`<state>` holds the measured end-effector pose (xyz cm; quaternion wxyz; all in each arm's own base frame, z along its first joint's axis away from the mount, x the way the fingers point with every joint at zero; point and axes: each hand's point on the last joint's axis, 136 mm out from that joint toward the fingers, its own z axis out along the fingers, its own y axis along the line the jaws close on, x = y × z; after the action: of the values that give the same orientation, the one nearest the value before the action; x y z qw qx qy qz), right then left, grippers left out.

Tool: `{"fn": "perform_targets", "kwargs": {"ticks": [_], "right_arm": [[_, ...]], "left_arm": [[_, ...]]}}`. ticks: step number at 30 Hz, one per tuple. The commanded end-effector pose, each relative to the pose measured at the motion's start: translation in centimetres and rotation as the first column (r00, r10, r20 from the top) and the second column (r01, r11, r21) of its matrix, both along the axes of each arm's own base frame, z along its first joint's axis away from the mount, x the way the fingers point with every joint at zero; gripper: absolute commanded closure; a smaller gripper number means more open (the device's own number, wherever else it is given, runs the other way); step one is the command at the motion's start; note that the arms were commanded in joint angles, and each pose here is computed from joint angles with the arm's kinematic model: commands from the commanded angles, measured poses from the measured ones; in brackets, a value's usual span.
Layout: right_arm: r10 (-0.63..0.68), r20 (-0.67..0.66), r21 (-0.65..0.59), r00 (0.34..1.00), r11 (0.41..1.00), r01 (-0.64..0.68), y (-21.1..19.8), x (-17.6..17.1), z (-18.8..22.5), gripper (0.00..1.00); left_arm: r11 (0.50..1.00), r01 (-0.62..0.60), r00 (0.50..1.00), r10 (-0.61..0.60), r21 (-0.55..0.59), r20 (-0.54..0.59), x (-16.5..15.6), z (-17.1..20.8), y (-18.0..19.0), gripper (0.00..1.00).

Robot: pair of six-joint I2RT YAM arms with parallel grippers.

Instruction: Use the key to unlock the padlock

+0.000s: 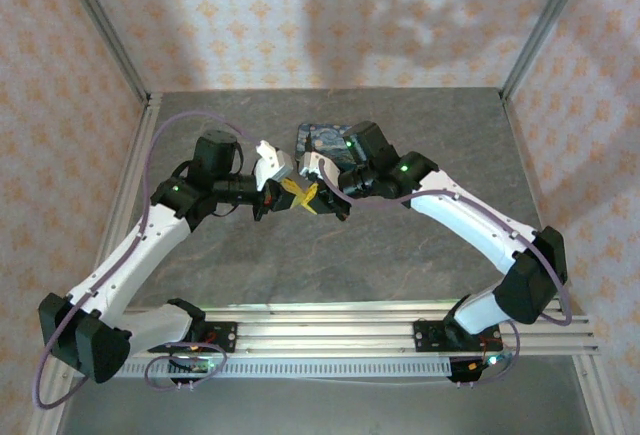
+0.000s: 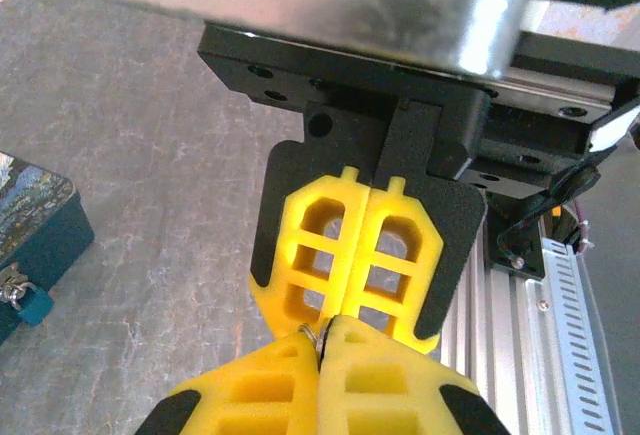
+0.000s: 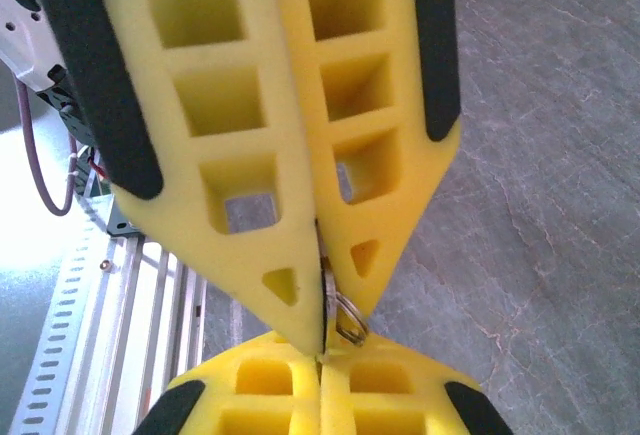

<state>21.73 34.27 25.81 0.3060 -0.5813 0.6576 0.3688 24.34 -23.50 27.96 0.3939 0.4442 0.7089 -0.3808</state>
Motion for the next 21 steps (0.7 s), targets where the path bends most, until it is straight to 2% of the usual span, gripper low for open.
{"fn": "perform_targets", "kwargs": {"ticks": [1, 3, 4, 5, 7, 9, 10, 13, 16, 19, 21], "right_arm": [[-0.012, -0.005, 0.043, 1.000, 0.999, 0.013, 0.6, 0.4, 0.9, 1.00], [-0.082, -0.010, 0.073, 0.997, 0.994, 0.082, 0.5, 1.6, 1.4, 0.93], [-0.115, -0.019, 0.094, 0.993, 0.989, 0.116, 0.3, 2.2, 1.7, 0.87], [-0.159, -0.028, 0.116, 0.987, 0.980, 0.161, -0.1, 2.8, 2.2, 0.76], [-0.292, -0.075, 0.145, 0.953, 0.943, 0.300, -1.0, 4.7, 2.8, 0.64], [-0.403, -0.156, 0.153, 0.902, 0.892, 0.426, -2.2, 6.3, 3.3, 0.59], [-0.466, -0.213, 0.144, 0.859, 0.854, 0.500, -3.0, 7.2, 3.5, 0.57], [-0.661, -0.373, 0.006, 0.651, 0.700, 0.714, -5.7, 9.9, 2.9, 0.50], [-0.757, -0.466, -0.168, 0.458, 0.583, 0.795, -7.0, 11.0, 2.1, 0.52], [-0.738, -0.611, -0.269, 0.286, 0.533, 0.802, -6.0, 11.1, 2.1, 0.53], [-0.681, -0.711, -0.296, 0.173, 0.513, 0.805, -4.9, 11.0, 2.3, 0.53]], "left_arm": [[0.999, 0.034, 0.999, -0.034, -0.009, 0.027, -0.3, 1.0, -0.3, 1.00], [1.000, 0.010, 0.999, -0.010, -0.002, 0.049, 0.0, 0.9, -0.1, 1.00], [1.000, -0.014, 0.998, 0.014, 0.001, 0.067, 0.3, 0.8, 0.1, 1.00], [0.999, -0.052, 0.994, 0.051, 0.005, 0.097, 0.7, 0.8, 0.4, 1.00], [0.991, -0.135, 0.977, 0.132, 0.010, 0.168, 1.6, 0.7, 1.3, 1.00], [0.976, -0.220, 0.945, 0.212, 0.003, 0.247, 2.5, 0.7, 2.2, 1.00], [0.964, -0.266, 0.922, 0.256, -0.007, 0.292, 3.0, 0.9, 2.6, 1.00], [0.930, -0.364, 0.856, 0.352, -0.043, 0.379, 4.0, 1.0, 3.6, 1.00], [0.899, -0.430, 0.791, 0.421, -0.088, 0.444, 4.8, 1.9, 4.1, 1.00], [0.881, -0.452, 0.744, 0.459, -0.141, 0.485, 5.5, 3.0, 4.1, 1.00], [0.888, -0.434, 0.741, 0.448, -0.152, 0.500, 5.8, 3.4, 3.4, 1.00]]}}
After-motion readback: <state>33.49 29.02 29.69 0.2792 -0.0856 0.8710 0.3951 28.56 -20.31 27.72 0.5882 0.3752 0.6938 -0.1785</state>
